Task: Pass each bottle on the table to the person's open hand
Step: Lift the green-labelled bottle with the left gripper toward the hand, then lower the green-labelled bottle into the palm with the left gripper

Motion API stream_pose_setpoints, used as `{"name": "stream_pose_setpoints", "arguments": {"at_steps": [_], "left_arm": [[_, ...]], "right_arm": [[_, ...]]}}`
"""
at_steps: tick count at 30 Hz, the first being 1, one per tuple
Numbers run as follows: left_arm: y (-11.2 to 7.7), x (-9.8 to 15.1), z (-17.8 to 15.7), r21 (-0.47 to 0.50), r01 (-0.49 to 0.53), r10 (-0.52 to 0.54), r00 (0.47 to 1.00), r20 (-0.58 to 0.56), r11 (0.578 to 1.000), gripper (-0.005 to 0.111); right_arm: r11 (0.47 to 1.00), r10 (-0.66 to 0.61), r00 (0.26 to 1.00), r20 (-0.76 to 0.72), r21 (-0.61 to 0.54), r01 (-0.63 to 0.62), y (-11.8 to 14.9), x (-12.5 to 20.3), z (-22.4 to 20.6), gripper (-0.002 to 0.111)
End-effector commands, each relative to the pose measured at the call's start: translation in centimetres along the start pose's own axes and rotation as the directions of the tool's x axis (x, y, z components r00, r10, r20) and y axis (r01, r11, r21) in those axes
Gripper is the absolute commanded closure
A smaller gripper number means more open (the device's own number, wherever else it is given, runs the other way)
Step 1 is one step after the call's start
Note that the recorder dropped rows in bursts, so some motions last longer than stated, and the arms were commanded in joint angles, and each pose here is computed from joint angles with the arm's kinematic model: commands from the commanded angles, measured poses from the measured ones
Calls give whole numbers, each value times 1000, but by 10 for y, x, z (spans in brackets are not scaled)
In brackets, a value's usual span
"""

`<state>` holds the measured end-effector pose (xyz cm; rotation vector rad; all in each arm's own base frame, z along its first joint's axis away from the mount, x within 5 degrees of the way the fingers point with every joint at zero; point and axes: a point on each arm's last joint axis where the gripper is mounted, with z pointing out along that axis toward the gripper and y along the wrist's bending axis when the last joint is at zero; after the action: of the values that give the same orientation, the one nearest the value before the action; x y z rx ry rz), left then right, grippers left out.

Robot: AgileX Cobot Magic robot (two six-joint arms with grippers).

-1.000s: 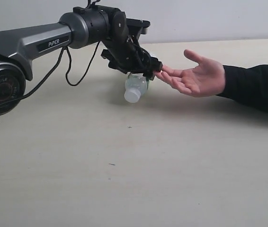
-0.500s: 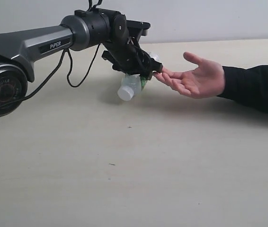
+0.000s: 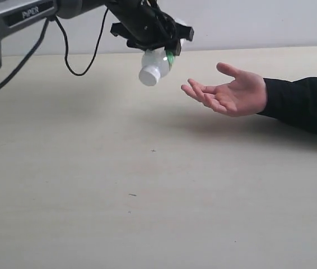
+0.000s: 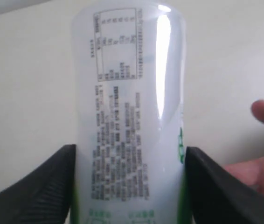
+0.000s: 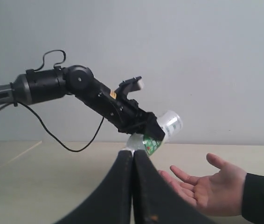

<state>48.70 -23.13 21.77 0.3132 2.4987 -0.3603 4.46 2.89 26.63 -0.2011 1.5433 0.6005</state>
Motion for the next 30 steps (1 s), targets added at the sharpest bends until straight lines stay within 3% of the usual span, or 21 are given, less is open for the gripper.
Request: {"name": "stream_pose_setpoints", "arguments": {"at_steps": [1, 6, 12, 16, 24, 30], "left_arm": [[-8, -15, -48, 16, 132, -132, 991, 21, 991, 107], [-39, -9, -68, 46, 132, -130, 991, -34, 990, 107], [-85, 15, -62, 70, 154, -147, 984, -103, 986, 107], [-110, 24, -68, 52, 154, -150, 987, -61, 987, 107], [-138, 55, -71, -129, 212, -209, 977, 34, 969, 107], [-162, 75, -65, -134, 287, -266, 952, 154, 949, 107]], "right_arm": [[1000, -1, 1000, 2, -3, 1, 0, 1, 0, 108], [1000, -1, 1000, 2, -3, 1, 0, 1, 0, 108], [1000, -1, 1000, 2, -3, 1, 0, 1, 0, 108], [1000, -1, 1000, 2, -3, 1, 0, 1, 0, 108], [1000, -1, 1000, 2, -3, 1, 0, 1, 0, 108], [1000, -1, 1000, 2, -3, 1, 0, 1, 0, 108]]}}
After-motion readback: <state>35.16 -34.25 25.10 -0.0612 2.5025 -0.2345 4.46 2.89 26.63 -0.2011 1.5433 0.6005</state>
